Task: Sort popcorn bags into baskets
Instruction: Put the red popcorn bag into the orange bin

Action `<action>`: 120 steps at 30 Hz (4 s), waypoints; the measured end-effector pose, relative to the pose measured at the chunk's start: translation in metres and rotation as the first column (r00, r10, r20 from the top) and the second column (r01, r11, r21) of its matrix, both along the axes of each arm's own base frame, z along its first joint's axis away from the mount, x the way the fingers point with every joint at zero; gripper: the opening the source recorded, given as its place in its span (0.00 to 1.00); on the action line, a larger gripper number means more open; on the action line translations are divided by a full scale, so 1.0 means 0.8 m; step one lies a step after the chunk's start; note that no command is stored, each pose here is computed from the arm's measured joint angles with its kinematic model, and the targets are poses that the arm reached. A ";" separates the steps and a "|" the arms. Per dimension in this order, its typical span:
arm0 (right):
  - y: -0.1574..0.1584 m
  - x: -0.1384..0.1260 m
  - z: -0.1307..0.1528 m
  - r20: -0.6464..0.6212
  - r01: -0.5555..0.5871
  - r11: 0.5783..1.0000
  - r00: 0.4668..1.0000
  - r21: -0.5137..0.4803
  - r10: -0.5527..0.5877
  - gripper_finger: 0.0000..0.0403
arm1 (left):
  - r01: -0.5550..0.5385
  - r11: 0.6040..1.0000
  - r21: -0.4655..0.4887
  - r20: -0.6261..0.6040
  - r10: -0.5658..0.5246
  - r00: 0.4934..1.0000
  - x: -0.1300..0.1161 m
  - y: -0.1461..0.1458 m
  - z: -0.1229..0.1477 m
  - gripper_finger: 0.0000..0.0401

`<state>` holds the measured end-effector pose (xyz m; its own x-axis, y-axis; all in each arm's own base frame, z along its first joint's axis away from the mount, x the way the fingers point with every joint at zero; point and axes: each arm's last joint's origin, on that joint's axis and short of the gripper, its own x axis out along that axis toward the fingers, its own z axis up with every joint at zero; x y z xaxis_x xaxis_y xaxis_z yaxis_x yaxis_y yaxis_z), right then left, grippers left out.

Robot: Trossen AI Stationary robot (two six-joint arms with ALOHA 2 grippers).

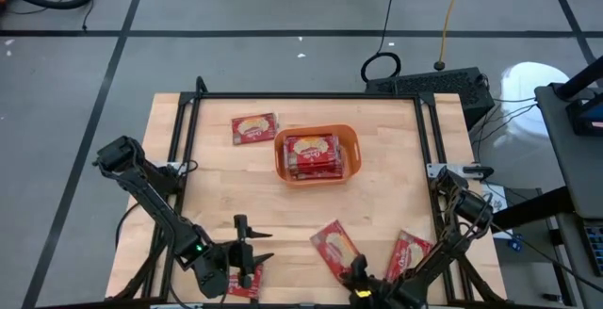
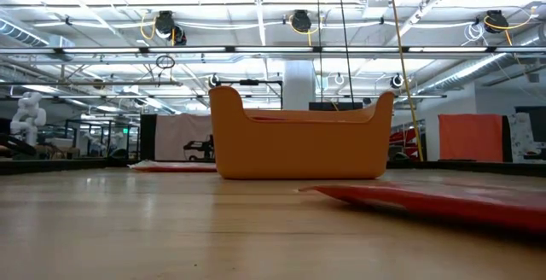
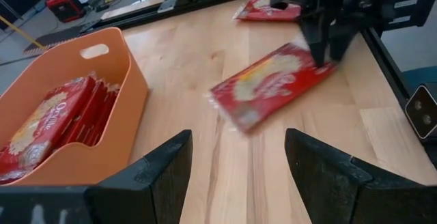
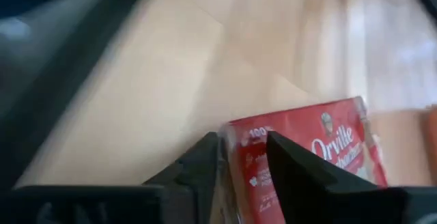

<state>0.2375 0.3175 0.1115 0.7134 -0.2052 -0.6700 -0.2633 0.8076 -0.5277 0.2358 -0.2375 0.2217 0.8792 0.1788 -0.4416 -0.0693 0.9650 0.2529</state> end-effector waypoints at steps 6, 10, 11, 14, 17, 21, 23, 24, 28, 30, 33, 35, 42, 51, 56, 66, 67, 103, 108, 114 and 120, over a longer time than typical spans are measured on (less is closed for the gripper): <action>-0.003 0.003 0.000 0.011 -0.010 0.999 1.000 -0.041 0.010 0.08 | -0.018 1.000 -0.016 0.004 0.019 1.000 0.004 0.004 0.000 0.60; -0.006 0.007 0.000 0.010 0.004 0.999 1.000 -0.036 -0.003 0.02 | -0.033 0.999 -0.032 0.016 0.033 0.999 0.009 0.007 0.002 0.60; -0.006 0.008 0.000 0.014 0.013 1.000 1.000 -0.027 -0.012 0.03 | -0.037 0.999 -0.035 0.019 0.038 0.999 0.011 0.008 0.002 0.60; -0.005 0.011 0.001 0.037 0.034 0.999 0.999 0.016 -0.035 0.05 | -0.043 0.998 -0.036 0.020 0.043 0.999 0.012 0.010 0.002 0.60; -0.001 0.014 0.002 0.062 0.026 0.998 0.998 0.049 -0.029 0.09 | -0.043 0.998 -0.036 0.020 0.044 0.999 0.013 0.010 0.002 0.60; 0.006 0.015 0.004 0.092 0.003 0.997 0.996 0.073 -0.009 0.19 | -0.043 0.998 -0.036 0.020 0.044 0.999 0.013 0.010 0.002 0.60; 0.006 0.015 0.005 0.098 0.002 0.997 0.995 0.072 -0.009 0.25 | -0.043 0.998 -0.035 0.020 0.043 0.999 0.013 0.010 0.002 0.60; 0.006 0.015 0.005 0.096 0.003 0.997 0.995 0.071 -0.009 0.29 | -0.043 0.998 -0.035 0.020 0.043 0.999 0.013 0.010 0.002 0.60; -0.003 0.020 0.003 0.077 0.032 0.998 0.996 0.062 -0.037 0.39 | -0.043 0.998 -0.035 0.020 0.044 0.999 0.013 0.010 0.002 0.60; -0.009 0.026 0.002 0.058 0.052 0.996 0.997 0.066 -0.056 0.42 | -0.043 0.998 -0.035 0.020 0.044 0.999 0.013 0.010 0.002 0.60; -0.018 0.033 0.001 0.025 0.070 0.995 0.997 0.066 -0.072 0.42 | -0.043 0.998 -0.035 0.020 0.043 0.999 0.013 0.010 0.002 0.60; -0.022 0.038 0.001 -0.002 0.078 0.994 0.997 0.079 -0.078 0.41 | -0.043 0.998 -0.035 0.019 0.043 0.999 0.013 0.010 0.002 0.60; -0.028 0.042 0.003 -0.034 0.073 0.994 0.997 0.076 -0.071 0.28 | -0.043 0.999 -0.032 0.017 0.043 0.999 0.012 0.010 0.002 0.60; -0.031 0.031 0.006 -0.059 0.125 0.989 0.991 0.078 -0.120 0.27 | -0.043 0.999 -0.030 0.016 0.043 0.999 0.012 0.010 0.001 0.60; -0.034 0.028 0.006 -0.064 0.147 0.987 0.988 0.058 -0.143 0.27 | -0.043 0.999 -0.029 0.016 0.043 0.999 0.012 0.010 0.001 0.60; -0.046 0.017 0.003 -0.091 0.257 0.966 0.963 0.017 -0.254 0.25 | -0.040 0.999 -0.025 0.015 0.041 0.999 0.012 0.010 0.001 0.60; -0.047 0.017 0.003 -0.091 0.268 0.963 0.960 0.021 -0.265 0.23 | -0.040 0.999 -0.025 0.015 0.041 0.999 0.012 0.010 0.001 0.60; -0.028 0.042 0.058 -0.037 0.185 0.979 0.983 0.089 -0.182 0.00 | 0.237 0.880 0.412 -0.104 -0.214 0.971 0.152 0.021 -0.153 0.60; -0.039 0.049 0.072 -0.029 0.190 0.977 0.982 0.095 -0.188 0.00 | 0.203 0.875 0.440 -0.093 -0.181 0.979 0.175 0.029 -0.155 0.60; -0.052 0.060 0.078 -0.025 0.208 0.974 0.978 0.092 -0.207 0.00 | 0.205 0.874 0.441 -0.109 -0.175 0.979 0.185 0.044 -0.155 0.59; -0.060 0.069 0.078 -0.022 0.237 0.966 0.972 0.102 -0.236 0.00 | 0.196 0.879 0.434 -0.110 -0.164 0.980 0.186 0.048 -0.156 0.43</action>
<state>0.2927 0.2692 0.1740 0.6464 -0.2967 -0.7030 -0.0629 0.8975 -0.4366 0.3849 -0.1992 0.0969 0.8854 0.2104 -0.4144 0.1278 0.7470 0.6524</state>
